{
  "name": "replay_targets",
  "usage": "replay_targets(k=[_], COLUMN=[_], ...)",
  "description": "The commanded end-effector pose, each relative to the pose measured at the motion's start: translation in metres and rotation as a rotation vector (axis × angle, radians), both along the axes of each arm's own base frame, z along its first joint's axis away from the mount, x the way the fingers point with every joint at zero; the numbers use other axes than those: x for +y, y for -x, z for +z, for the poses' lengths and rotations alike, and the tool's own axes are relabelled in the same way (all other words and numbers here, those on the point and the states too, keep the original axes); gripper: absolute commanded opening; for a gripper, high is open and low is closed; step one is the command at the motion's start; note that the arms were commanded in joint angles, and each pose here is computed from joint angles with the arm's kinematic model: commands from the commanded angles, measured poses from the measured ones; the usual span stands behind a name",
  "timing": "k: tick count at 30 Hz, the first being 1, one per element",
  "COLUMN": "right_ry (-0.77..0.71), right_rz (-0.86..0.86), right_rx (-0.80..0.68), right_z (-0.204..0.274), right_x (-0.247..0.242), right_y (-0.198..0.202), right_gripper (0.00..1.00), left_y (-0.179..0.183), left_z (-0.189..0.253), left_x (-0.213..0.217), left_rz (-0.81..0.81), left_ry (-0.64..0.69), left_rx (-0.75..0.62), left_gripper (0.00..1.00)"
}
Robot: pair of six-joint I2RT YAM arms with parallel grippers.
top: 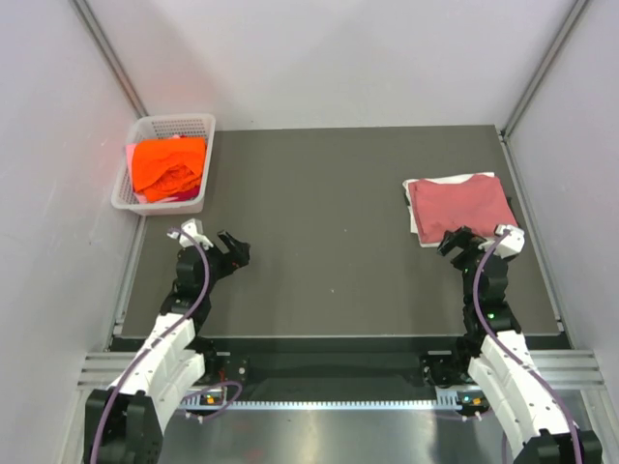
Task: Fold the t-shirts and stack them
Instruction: Grab the tshirt from the pile
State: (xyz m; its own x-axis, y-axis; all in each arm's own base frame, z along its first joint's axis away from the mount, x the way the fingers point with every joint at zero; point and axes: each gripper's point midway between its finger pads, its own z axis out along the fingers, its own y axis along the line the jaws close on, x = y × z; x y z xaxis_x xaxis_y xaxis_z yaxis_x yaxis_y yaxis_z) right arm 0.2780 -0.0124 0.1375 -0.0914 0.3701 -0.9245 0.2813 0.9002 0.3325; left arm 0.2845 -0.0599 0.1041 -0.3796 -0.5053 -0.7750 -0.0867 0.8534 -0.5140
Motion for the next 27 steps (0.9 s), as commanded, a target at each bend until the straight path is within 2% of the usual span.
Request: replay_targets(k=[1,3,4,7,9,10,14,16,18,19,20,27], right_ry=[-0.004,-0.001,-0.001,0.0,0.0,0.002,0.002,0.003,0.003,0.003,0.002,0.003], right_rz=[-0.005,-0.002,-0.003,-0.005,0.004,0.009,0.013,0.017,0.021,0.021,0.019,0.022], right_rx=[-0.028,-0.027,-0.024,-0.018,-0.018,-0.013,-0.012,-0.013,-0.015,-0.018,-0.016,-0.016], right_z=[0.008,0.008,0.006,0.006,0.006,0.006,0.005,0.006,0.006,0.007,0.006,0.007], right_x=[0.001,0.001,0.001,0.0,0.002,0.003,0.003,0.004,0.005,0.005,0.004,0.005], right_y=[-0.002,-0.002,-0.002,-0.003,-0.004,-0.004,-0.004,-0.004,-0.004,-0.004,-0.004,-0.004], right_gripper=[1.0,1.0,1.0,1.0,1.0,1.0,1.0,1.0,1.0,1.0,1.0,1.0], left_y=[-0.014,-0.02,-0.023,-0.034,-0.05,-0.063,-0.093,-0.109,-0.128,-0.139,-0.147,-0.206], left_z=[0.021,0.023,0.033,0.042,0.068,0.095,0.103,0.122,0.116,0.132,0.122,0.116], left_x=[0.013,0.023,0.028,0.047,0.059,0.065,0.091,0.106,0.112,0.116,0.124,0.163], left_rz=[0.094,0.163,0.196,0.327,0.382,0.416,0.517,0.59,0.613,0.632,0.671,0.772], left_ry=[-0.004,-0.012,-0.015,-0.021,-0.032,-0.03,-0.03,0.041,0.06,0.066,0.046,0.005], left_rx=[-0.032,0.013,0.046,0.137,0.151,0.107,0.189,0.174,0.203,0.17,0.192,0.179], left_gripper=[0.93,0.92,0.83,0.63,0.63,0.65,0.65,0.67,0.71,0.73,0.78,0.81])
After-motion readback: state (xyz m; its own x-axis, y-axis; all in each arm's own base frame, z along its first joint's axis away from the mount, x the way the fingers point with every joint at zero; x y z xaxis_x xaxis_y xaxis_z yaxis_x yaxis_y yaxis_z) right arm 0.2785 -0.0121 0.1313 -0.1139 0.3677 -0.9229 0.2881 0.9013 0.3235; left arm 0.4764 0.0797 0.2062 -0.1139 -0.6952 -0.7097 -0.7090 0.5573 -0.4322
